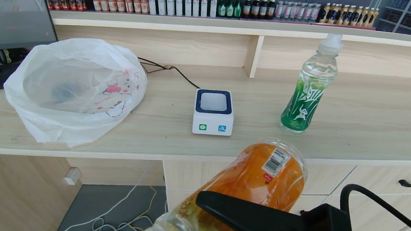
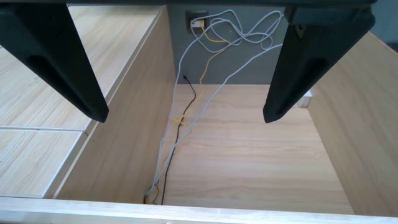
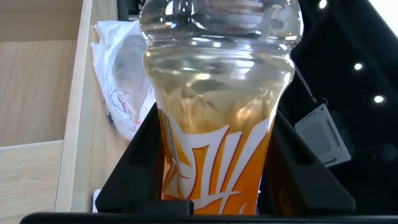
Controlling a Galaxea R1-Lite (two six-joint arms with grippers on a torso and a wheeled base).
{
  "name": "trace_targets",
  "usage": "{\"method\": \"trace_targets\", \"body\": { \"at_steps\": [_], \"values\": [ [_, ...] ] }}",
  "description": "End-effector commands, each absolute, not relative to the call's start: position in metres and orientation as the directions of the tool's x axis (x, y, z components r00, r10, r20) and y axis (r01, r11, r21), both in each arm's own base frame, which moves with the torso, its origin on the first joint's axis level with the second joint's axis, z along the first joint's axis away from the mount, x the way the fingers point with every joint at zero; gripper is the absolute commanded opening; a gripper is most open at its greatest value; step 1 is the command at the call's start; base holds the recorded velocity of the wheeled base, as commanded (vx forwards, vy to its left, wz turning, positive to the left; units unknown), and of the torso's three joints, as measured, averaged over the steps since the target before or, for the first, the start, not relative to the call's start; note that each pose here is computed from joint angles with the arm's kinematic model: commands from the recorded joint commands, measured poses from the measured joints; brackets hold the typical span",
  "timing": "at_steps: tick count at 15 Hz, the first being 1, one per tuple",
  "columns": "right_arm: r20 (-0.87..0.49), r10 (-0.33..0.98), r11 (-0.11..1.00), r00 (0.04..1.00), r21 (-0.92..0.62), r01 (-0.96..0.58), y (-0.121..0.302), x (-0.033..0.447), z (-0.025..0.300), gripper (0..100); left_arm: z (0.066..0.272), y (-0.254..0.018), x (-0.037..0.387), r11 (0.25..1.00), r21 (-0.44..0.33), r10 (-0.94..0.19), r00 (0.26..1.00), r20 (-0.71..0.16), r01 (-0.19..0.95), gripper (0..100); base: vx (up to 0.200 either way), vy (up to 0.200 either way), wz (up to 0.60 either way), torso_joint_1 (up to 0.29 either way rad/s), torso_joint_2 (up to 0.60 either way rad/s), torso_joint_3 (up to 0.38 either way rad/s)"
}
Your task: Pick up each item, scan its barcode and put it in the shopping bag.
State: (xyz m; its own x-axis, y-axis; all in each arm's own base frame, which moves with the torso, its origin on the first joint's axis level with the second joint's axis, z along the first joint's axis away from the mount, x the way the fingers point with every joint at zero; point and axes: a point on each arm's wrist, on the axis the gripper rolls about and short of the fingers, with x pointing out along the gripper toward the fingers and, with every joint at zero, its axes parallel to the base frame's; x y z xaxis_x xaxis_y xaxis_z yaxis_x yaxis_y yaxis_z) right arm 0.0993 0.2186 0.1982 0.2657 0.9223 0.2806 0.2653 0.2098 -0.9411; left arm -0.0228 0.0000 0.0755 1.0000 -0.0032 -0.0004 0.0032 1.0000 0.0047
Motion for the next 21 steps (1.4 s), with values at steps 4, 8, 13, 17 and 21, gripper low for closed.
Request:
{"method": "trace_targets", "body": {
  "at_steps": [4, 8, 13, 17, 21],
  "values": [
    [0.28, 0.923, 0.209, 0.264, -0.941, 0.265, 0.218, 0.099, 0.198, 0, 0.075, 0.0, -0.023, 1.0, 0.005, -0.003, 1.0, 0.0, 0.003, 100, 0.0, 0.0, 0.0, 0.0, 0.0, 0.0],
    [0.281, 0.923, 0.212, 0.263, -0.942, 0.262, 0.218, 0.099, 0.198, 0, 0.075, 0.0, -0.023, 1.0, 0.005, -0.003, 1.0, 0.0, 0.003, 100, 0.0, 0.0, 0.0, 0.0, 0.0, 0.0],
    [0.278, 0.924, 0.224, 0.262, -0.95, 0.219, 0.218, 0.099, 0.197, 0, 0.075, 0.0, -0.023, 1.0, 0.005, -0.003, 1.0, 0.0, 0.003, 100, 0.0, 0.0, 0.0, 0.0, 0.0, 0.0],
    [0.311, 0.914, 0.332, 0.26, -0.943, -0.038, 0.213, 0.098, 0.206, 0, 0.075, 0.0, -0.023, 1.0, 0.005, -0.003, 1.0, 0.0, 0.003, 100, 0.0, 0.0, 0.0, 0.0, 0.0, 0.0],
    [0.342, 0.898, 0.416, 0.278, -0.866, -0.278, 0.202, 0.096, 0.214, 0, 0.075, 0.0, -0.023, 1.0, 0.005, -0.003, 1.0, 0.0, 0.003, 100, 0.0, 0.0, 0.0, 0.0, 0.0, 0.0]
  ]
}}
